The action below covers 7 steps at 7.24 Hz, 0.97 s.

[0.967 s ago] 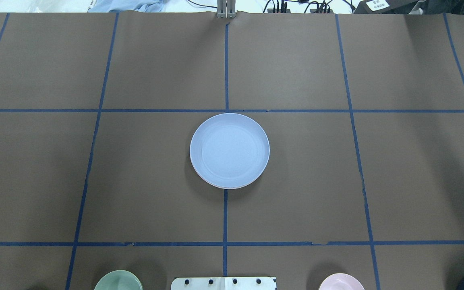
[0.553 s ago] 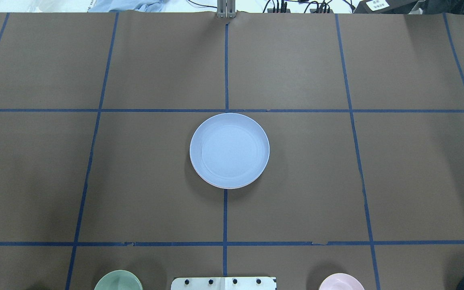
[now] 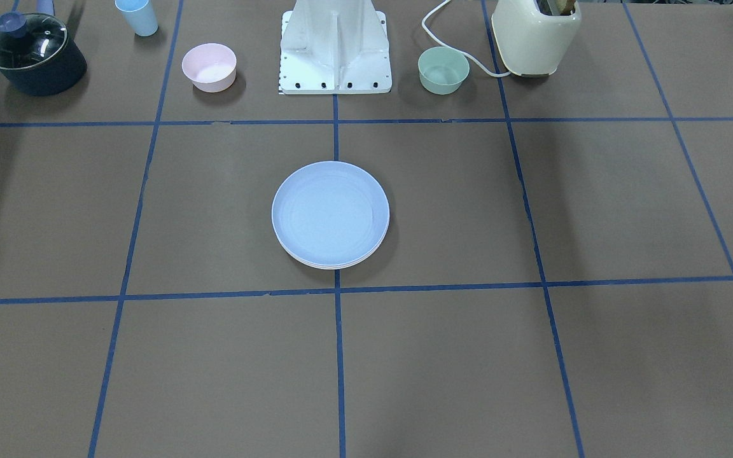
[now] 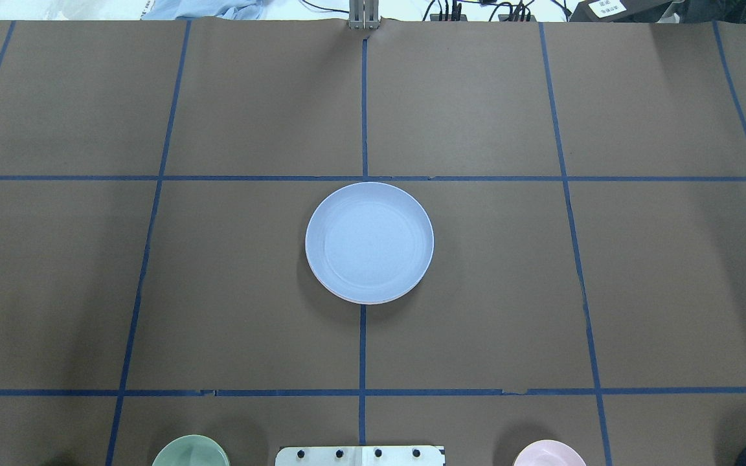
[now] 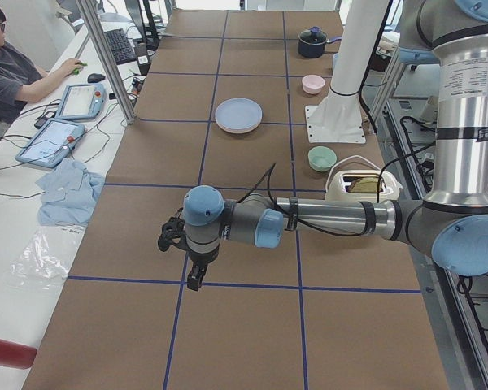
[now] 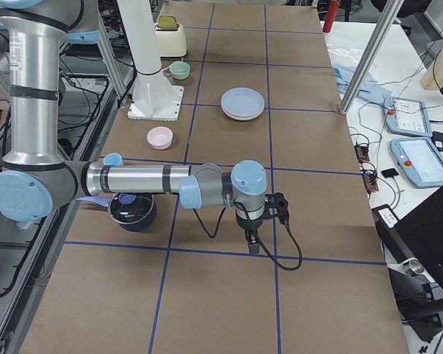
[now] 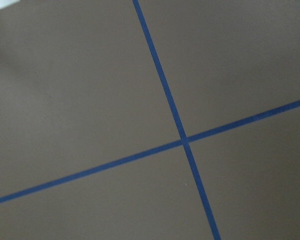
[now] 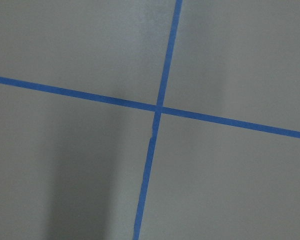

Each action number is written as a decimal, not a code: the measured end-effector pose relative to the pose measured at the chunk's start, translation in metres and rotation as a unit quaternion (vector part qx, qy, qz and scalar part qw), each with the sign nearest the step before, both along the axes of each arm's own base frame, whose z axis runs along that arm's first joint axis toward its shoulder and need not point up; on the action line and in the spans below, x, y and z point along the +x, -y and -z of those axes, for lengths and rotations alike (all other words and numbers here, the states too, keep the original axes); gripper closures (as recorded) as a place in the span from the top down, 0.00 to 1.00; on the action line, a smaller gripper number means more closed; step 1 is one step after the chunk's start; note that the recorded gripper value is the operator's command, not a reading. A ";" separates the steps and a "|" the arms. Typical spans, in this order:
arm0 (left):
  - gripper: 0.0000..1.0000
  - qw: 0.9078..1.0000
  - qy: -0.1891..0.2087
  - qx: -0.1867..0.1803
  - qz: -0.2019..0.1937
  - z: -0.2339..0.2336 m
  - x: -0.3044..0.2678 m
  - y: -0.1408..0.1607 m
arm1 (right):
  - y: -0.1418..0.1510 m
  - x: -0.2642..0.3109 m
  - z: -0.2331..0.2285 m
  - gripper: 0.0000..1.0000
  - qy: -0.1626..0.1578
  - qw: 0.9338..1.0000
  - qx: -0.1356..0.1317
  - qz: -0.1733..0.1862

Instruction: Stack three plates with pink and blue

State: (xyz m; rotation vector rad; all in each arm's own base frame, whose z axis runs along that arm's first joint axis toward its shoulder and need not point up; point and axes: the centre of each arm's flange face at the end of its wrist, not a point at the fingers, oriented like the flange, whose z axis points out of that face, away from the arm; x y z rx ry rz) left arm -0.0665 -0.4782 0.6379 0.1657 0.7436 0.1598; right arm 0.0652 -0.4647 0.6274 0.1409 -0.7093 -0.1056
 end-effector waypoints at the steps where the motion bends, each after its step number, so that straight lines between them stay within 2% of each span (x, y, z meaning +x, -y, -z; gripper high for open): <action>1: 1.00 1.000 -0.004 -0.018 0.000 -0.007 0.000 -0.005 | -0.005 0.005 -0.004 1.00 -0.004 1.000 -0.011 -0.003; 4: 1.00 1.000 -0.005 -0.021 0.001 -0.002 0.000 -0.012 | -0.011 0.007 -0.015 1.00 -0.006 1.000 -0.026 -0.005; 7: 1.00 1.000 -0.004 0.004 -0.001 0.003 0.001 -0.009 | -0.012 0.006 -0.020 1.00 0.000 0.999 -0.033 -0.007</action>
